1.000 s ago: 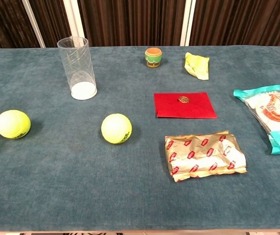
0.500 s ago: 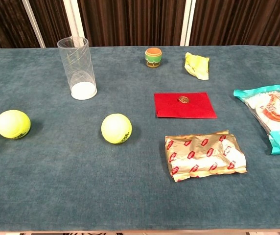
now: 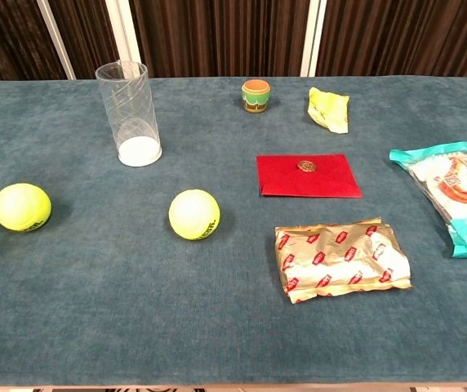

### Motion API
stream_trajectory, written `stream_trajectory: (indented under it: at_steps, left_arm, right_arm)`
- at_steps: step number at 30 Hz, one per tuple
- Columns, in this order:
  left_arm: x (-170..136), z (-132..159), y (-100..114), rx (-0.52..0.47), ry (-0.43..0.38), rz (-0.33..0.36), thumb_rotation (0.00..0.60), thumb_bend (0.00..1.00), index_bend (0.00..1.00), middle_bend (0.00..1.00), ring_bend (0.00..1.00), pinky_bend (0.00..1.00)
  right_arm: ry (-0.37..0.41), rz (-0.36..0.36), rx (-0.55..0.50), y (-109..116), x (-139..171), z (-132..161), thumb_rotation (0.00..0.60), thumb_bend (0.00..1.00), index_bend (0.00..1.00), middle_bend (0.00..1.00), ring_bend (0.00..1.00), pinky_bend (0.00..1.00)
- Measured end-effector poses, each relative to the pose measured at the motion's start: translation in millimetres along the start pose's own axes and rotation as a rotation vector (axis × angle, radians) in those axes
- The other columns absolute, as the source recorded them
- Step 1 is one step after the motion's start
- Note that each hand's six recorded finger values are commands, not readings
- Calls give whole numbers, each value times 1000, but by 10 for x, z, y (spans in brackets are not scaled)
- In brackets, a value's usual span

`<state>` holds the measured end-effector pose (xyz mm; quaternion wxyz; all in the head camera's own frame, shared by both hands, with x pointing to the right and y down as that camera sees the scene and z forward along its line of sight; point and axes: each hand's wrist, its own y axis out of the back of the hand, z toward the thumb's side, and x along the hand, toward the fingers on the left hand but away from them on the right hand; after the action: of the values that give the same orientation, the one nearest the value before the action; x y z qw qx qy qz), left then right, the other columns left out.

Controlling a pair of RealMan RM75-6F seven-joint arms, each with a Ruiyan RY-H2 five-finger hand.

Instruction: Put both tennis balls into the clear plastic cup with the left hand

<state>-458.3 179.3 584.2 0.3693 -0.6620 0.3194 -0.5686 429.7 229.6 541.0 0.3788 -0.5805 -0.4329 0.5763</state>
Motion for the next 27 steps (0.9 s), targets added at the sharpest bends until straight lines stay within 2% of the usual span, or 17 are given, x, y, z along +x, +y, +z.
stream_trajectory:
  at_steps: [7, 13, 19, 27]
  left_arm:
    - [483, 305, -84, 70, -100, -119, 600, 12, 120, 20, 26, 148]
    - [724, 626, -268, 148, -174, -202, 600, 12, 117, 37, 37, 154]
    - [803, 854, -468, 165, -210, -261, 600, 14, 119, 66, 64, 182]
    - [835, 860, -721, 199, -199, -318, 600, 22, 133, 99, 93, 197]
  right_arm:
    - [-15, 3, 2, -12, -1, -11, 600, 335, 0, 0, 26, 91]
    - [-31, -4, 1, -4, -9, -31, 600, 336, 0, 0, 26, 92]
    - [-41, -10, -4, 6, -17, -45, 600, 336, 0, 0, 26, 92]
    - [-59, -20, -12, 25, -20, -72, 600, 335, 0, 0, 26, 92]
